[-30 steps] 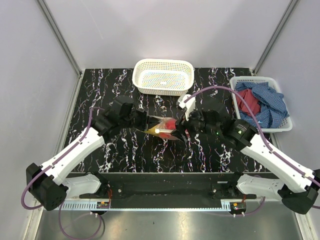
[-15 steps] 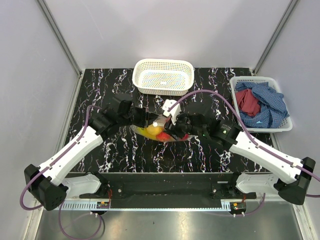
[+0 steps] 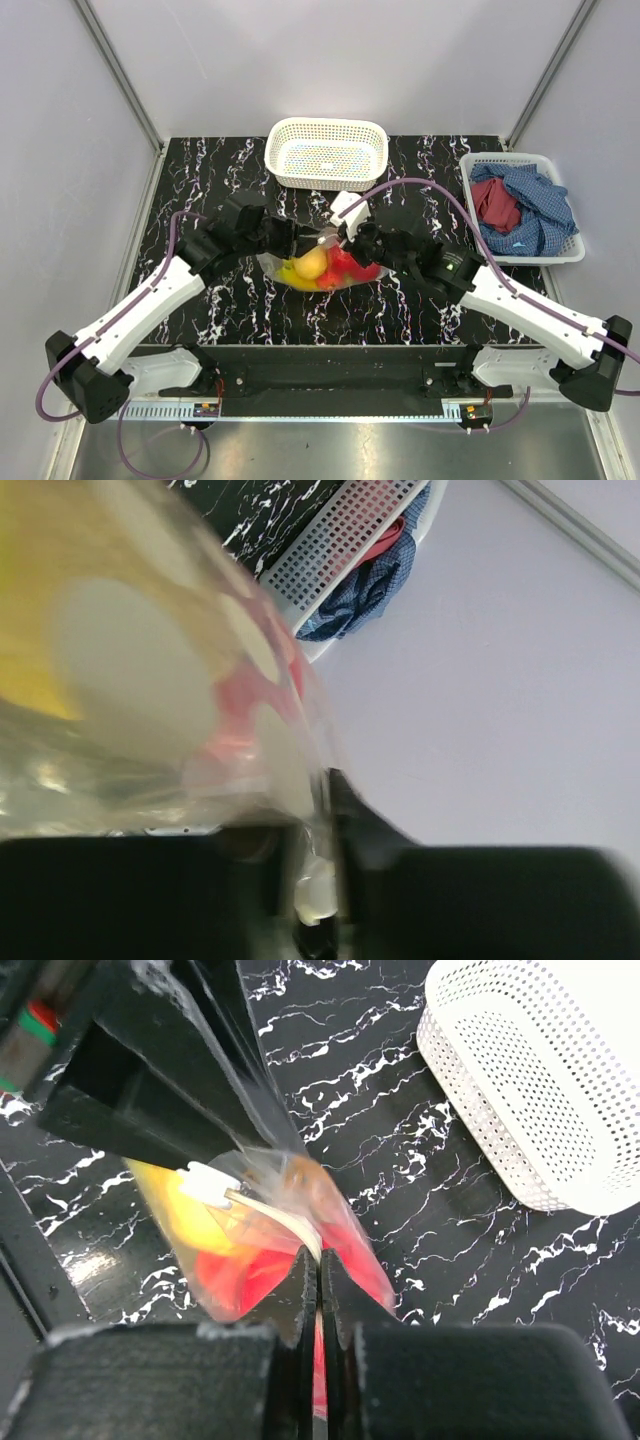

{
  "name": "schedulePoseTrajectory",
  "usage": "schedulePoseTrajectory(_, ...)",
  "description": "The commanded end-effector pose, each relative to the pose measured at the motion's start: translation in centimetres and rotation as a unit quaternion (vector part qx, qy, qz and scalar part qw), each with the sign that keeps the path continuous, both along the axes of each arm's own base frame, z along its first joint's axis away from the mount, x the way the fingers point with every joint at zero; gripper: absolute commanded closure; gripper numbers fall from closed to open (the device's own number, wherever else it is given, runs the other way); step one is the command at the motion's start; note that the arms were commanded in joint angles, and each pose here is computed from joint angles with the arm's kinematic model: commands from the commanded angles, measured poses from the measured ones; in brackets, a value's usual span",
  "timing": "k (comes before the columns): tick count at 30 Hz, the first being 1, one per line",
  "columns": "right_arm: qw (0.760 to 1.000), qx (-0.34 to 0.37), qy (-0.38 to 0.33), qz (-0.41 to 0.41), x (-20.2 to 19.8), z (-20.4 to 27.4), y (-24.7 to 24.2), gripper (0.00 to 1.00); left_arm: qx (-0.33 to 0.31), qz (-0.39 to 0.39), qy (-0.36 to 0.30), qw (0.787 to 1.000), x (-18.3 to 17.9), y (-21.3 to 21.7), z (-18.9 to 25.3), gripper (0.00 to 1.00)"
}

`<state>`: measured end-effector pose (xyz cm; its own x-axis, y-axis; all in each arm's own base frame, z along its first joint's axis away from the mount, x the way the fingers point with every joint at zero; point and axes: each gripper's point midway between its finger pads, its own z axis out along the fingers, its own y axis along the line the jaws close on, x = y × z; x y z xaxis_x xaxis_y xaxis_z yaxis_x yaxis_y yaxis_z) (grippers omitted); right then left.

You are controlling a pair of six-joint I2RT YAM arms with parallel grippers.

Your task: Open the zip-top bag and remove the fake food

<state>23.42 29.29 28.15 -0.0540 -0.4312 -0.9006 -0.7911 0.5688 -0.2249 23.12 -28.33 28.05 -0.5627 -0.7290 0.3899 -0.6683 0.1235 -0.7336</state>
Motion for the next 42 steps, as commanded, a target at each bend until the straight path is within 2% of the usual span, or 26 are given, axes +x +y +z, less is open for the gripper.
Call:
schedulePoseTrajectory(1,0.998,0.061,-0.011,0.011,-1.3,4.3,-0.3,1.00,0.011,-0.031,-0.091,0.995,-1.5,1.3,1.2,0.51)
schedulePoseTrajectory(3,0.998,0.066,0.013,0.021,-2.2,3.9,-0.4,1.00,0.038,-0.052,-0.155,0.986,-2.1,2.4,1.5,0.41)
schedulePoseTrajectory(5,0.996,0.068,0.041,0.028,-2.9,3.0,-0.1,1.00,0.081,-0.061,-0.195,0.975,-2.3,4.0,0.0,0.24)
schedulePoseTrajectory(7,0.994,0.064,0.074,0.053,-4.0,1.9,0.4,1.00,0.096,-0.057,-0.250,0.962,-2.4,5.5,0.4,0.20)
schedulePoseTrajectory(8,0.992,0.065,0.094,0.053,-4.3,1.4,0.5,1.00,0.105,-0.085,-0.327,0.935,-2.1,5.2,0.9,0.21)
schedulePoseTrajectory(9,0.991,0.069,0.105,0.055,-4.5,1.3,0.7,1.00,0.108,-0.099,-0.377,0.915,-2.0,5.2,1.8,0.23)
schedulePoseTrajectory(10,0.988,0.077,0.118,0.069,-4.9,1.3,0.9,1.00,0.117,-0.113,-0.414,0.896,-2.0,5.2,2.5,0.25)
schedulePoseTrajectory(11,0.985,0.083,0.136,0.069,-5.1,1.2,1.0,1.00,0.147,-0.151,-0.460,0.863,-2.2,5.0,2.4,0.27)
schedulePoseTrajectory(13,0.978,0.095,0.161,0.096,-5.9,1.5,1.4,1.00,0.158,-0.197,-0.521,0.815,-2.6,4.3,3.1,0.27)
schedulePoseTrajectory(14,0.974,0.105,0.179,0.089,-5.6,1.7,1.2,1.00,0.166,-0.241,-0.574,0.765,-3.4,3.8,3.6,0.26)
schedulePoseTrajectory(16,0.964,0.115,0.208,0.117,-6.2,2.0,1.3,1.00,0.155,-0.285,-0.630,0.706,-4.4,2.9,4.2,0.25)
schedulePoseTrajectory(17,0.961,0.119,0.225,0.109,-5.4,2.0,0.8,1.00,0.156,-0.320,-0.660,0.662,-5.1,2.6,4.1,0.24)
schedulePoseTrajectory(19,0.951,0.124,0.250,0.135,-5.9,2.4,0.9,1.00,0.149,-0.343,-0.695,0.614,-5.8,2.2,4.8,0.22)
schedulePoseTrajectory(20,0.950,0.118,0.258,0.135,-5.8,2.4,0.8,1.00,0.158,-0.357,-0.717,0.577,-5.9,2.2,4.6,0.22)
schedulePoseTrajectory(22,0.947,0.113,0.265,0.140,-5.7,2.6,0.6,1.00,0.169,-0.361,-0.736,0.547,-5.8,2.2,4.7,0.22)
schedulePoseTrajectory(23,0.946,0.109,0.270,0.144,-5.7,2.7,0.6,1.00,0.179,-0.364,-0.750,0.523,-5.7,2.2,4.6,0.22)
schedulePoseTrajectory(25,0.944,0.106,0.276,0.145,-5.5,2.9,0.5,1.00,0.188,-0.367,-0.759,0.503,-5.5,2.3,4.7,0.22)
schedulePoseTrajectory(28,0.939,0.108,0.289,0.150,-5.3,3.4,0.4,1.00,0.219,-0.365,-0.758,0.494,-4.6,2.6,4.7,0.21)
schedulePoseTrajectory(31,0.936,0.110,0.294,0.158,-5.4,4.0,0.5,1.00,0.222,-0.350,-0.771,0.484,-3.9,2.2,5.0,0.21)
schedulePoseTrajectory(34,0.932,0.111,0.302,0.165,-5.4,4.1,0.7,1.00,0.211,-0.352,-0.774,0.483,-3.2,1.4,5.0,0.26)
schedulePoseTrajectory(37,0.929,0.107,0.310,0.170,-5.4,3.9,0.9,1.00,0.170,-0.365,-0.781,0.477,-3.8,0.4,5.3,0.32)
schedulePoseTrajectory(38,0.928,0.106,0.314,0.169,-5.4,3.7,0.9,1.00,0.163,-0.369,-0.780,0.478,-3.9,0.2,5.3,0.34)
schedulePoseTrajectory(39,0.928,0.106,0.314,0.169,-5.3,3.7,0.9,1.00,0.157,-0.371,-0.782,0.476,-3.9,0.1,5.6,0.45)
schedulePoseTrajectory(41,0.928,0.106,0.316,0.166,-5.2,3.6,0.8,1.00,0.143,-0.383,-0.777,0.479,-4.1,-0.2,5.2,0.56)
schedulePoseTrajectory(42,0.928,0.106,0.316,0.167,-5.2,3.5,0.8,1.00,0.141,-0.384,-0.777,0.479,-4.2,-0.2,5.3,0.71)
